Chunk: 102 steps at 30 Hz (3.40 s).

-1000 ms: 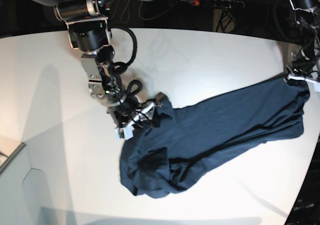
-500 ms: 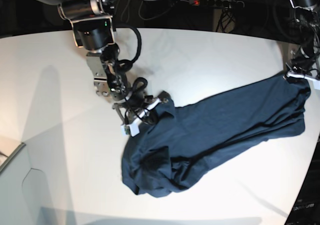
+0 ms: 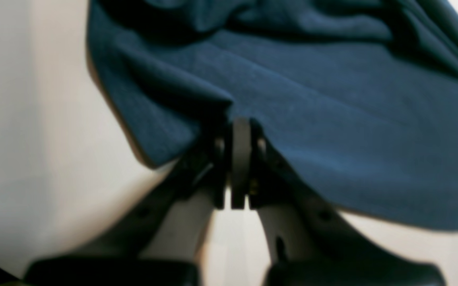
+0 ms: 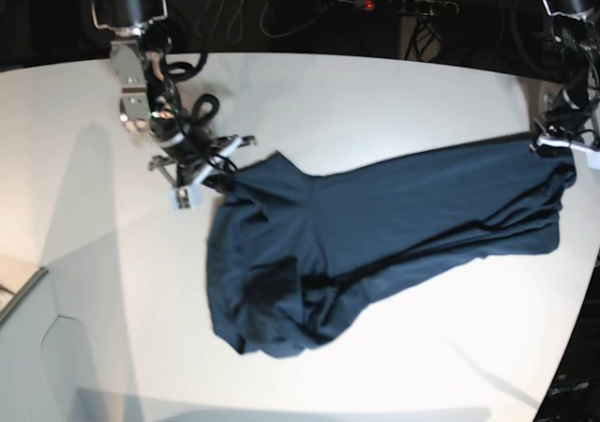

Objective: Layout the t-shirt on the table in an organized manner, then fold the t-shirt properly
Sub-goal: 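Regrasp the shirt edge with the right gripper and pull it taut, then hold the shirt edges with both grippers and adjust the grasps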

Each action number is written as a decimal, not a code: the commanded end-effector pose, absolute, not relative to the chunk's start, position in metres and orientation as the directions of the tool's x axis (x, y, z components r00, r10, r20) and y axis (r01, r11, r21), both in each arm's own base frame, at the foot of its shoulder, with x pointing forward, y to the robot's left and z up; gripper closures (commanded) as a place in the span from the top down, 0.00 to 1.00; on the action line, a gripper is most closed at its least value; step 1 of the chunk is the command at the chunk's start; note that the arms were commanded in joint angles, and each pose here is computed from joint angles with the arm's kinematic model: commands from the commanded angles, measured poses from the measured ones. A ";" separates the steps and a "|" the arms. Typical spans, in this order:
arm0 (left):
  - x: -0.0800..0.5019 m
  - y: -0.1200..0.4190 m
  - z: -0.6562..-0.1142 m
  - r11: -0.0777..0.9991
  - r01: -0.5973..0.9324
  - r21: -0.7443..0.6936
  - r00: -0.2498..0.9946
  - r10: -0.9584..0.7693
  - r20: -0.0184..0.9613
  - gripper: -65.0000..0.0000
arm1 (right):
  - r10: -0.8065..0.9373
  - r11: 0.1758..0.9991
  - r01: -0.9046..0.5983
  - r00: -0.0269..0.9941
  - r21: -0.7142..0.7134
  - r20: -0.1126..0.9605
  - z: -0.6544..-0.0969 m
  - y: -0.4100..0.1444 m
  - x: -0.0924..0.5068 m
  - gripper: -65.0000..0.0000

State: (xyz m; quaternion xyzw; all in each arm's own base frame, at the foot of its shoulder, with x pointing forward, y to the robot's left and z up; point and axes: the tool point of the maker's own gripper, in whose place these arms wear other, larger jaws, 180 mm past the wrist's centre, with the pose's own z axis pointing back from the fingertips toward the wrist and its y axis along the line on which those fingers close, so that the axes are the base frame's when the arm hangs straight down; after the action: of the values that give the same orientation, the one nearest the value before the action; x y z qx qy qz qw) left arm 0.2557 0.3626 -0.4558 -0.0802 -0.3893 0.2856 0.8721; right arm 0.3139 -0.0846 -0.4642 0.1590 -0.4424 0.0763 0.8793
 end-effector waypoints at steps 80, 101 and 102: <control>0.190 0.357 -0.445 0.870 -0.463 -0.172 0.605 0.451 0.656 0.67 | -0.018 0.988 -0.115 0.577 0.103 0.816 -0.428 -0.167 0.222 0.54; 0.194 0.353 -0.464 0.855 -0.482 -0.194 0.617 0.488 0.618 0.38 | -0.025 0.991 -0.099 0.541 0.093 0.840 -0.418 -0.176 0.244 0.55; 0.196 0.353 -0.463 0.855 -0.481 -0.196 0.614 0.488 0.621 0.30 | -0.027 0.991 -0.098 0.541 0.095 0.841 -0.419 -0.176 0.246 0.55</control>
State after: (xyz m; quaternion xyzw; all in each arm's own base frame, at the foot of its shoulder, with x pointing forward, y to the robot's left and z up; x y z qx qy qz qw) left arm 0.1937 0.3473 -0.4682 -0.0087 -0.3426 0.2727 0.8990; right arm 0.2387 -0.1734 -0.4298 0.0646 -0.4580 0.0182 0.8864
